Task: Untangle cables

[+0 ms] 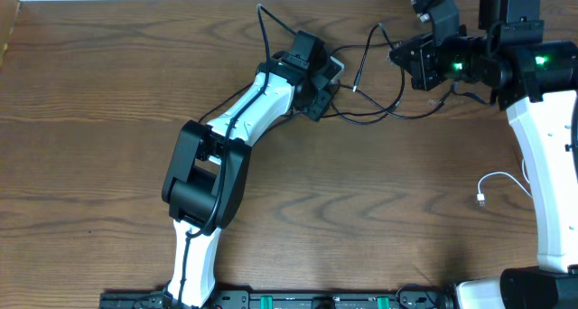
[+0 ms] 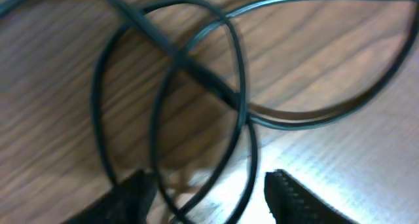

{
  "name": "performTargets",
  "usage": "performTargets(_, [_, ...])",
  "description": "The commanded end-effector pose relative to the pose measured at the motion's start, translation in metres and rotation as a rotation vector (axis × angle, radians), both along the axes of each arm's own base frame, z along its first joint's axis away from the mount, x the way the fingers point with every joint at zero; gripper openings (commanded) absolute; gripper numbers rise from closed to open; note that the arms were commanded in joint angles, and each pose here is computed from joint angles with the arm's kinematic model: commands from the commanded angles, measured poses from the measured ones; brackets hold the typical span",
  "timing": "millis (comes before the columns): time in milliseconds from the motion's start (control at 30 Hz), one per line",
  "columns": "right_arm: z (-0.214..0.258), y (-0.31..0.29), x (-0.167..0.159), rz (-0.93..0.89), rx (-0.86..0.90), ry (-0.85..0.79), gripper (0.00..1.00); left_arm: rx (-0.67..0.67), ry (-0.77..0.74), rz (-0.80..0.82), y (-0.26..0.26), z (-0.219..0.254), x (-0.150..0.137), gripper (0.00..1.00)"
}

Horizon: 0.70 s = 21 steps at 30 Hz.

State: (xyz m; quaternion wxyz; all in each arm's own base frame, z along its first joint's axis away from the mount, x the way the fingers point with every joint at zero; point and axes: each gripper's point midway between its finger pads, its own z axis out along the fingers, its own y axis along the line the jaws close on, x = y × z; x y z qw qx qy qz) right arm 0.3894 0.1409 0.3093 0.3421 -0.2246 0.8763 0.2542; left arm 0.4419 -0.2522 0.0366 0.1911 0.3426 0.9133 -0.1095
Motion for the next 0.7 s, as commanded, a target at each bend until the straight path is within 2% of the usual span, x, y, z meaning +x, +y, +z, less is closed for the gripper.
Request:
performTargets(0, [0.013, 0.002, -0.001, 0.010, 0.012, -0.034, 0.01, 0.032, -0.036, 0.034, 0.010, 0.011, 0.006, 0.81])
performTargets(33, [0.014, 0.002, -0.001, 0.010, 0.012, -0.034, 0.01, 0.032, -0.036, 0.034, 0.010, 0.011, 0.006, 0.84])
performTargets(100, [0.014, 0.002, -0.001, 0.010, 0.012, -0.035, 0.01, 0.032, -0.037, 0.034, 0.010, 0.011, 0.006, 0.86])
performTargets(233, [0.014, 0.002, -0.001, 0.010, 0.012, -0.034, 0.01, 0.031, -0.038, 0.034, 0.010, 0.011, 0.006, 0.85])
performTargets(533, [0.014, 0.002, -0.001, 0.010, 0.012, -0.034, 0.01, 0.041, -0.032, 0.037, 0.010, -0.002, 0.009, 0.70])
performTargets(667, [0.014, 0.002, -0.001, 0.010, 0.012, -0.034, 0.01, 0.040, -0.030, 0.034, 0.009, -0.003, 0.008, 0.71])
